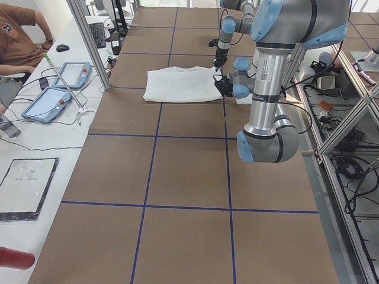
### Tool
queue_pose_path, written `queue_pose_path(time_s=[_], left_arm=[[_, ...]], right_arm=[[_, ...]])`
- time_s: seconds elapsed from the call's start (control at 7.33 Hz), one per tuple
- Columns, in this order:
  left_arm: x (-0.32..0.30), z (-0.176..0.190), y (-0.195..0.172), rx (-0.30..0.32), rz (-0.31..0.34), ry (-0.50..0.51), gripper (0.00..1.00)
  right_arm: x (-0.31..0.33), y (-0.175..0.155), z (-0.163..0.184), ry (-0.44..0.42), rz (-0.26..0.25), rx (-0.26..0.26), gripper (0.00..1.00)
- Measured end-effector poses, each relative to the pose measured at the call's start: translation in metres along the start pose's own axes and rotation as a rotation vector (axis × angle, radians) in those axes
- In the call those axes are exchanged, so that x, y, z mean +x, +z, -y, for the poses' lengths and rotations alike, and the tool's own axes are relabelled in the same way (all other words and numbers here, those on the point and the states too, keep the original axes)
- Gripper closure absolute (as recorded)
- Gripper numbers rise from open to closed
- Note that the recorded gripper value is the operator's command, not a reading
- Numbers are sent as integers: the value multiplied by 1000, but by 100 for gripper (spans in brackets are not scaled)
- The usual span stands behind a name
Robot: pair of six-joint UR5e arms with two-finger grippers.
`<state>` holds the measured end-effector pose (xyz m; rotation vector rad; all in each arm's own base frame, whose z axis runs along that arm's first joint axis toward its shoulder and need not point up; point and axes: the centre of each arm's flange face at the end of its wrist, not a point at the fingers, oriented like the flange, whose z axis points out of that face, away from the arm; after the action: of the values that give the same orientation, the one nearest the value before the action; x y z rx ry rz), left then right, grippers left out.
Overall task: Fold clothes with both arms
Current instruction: 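Lift both near corners and fold them over toward the collar with both grippers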
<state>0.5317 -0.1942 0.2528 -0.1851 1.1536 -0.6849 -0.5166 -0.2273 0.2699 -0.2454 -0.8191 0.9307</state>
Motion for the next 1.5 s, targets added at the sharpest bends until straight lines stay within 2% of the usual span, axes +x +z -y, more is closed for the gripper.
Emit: queue_pose_path(time_s=[0.27,0.41,0.55,0.68,0.82,1.09,1.23,1.5], left_arm=[[22,-6,-45,-30,-47,-7,100],[37,0,-60,-25,-73,-1,100],[60,22,-70,10,-110,26,100],[90,59,-75,62,-137,71,100],[119,102,-70,114,-137,109,100],[165,185,-46,215,-132,163,100],[179,218,-28,250,-144,176,100],[217,261,0,286,-154,185,100]], right_arm=[[2,-40,6,4,23,-29,100],[-3,-62,13,13,46,-38,100],[-17,-74,28,31,75,-28,100],[-43,-77,47,34,103,-3,100],[-79,-71,67,21,112,29,100],[-158,-46,122,-9,94,90,100],[-202,-33,149,-16,85,107,100],[-277,-21,183,-16,61,131,100]])
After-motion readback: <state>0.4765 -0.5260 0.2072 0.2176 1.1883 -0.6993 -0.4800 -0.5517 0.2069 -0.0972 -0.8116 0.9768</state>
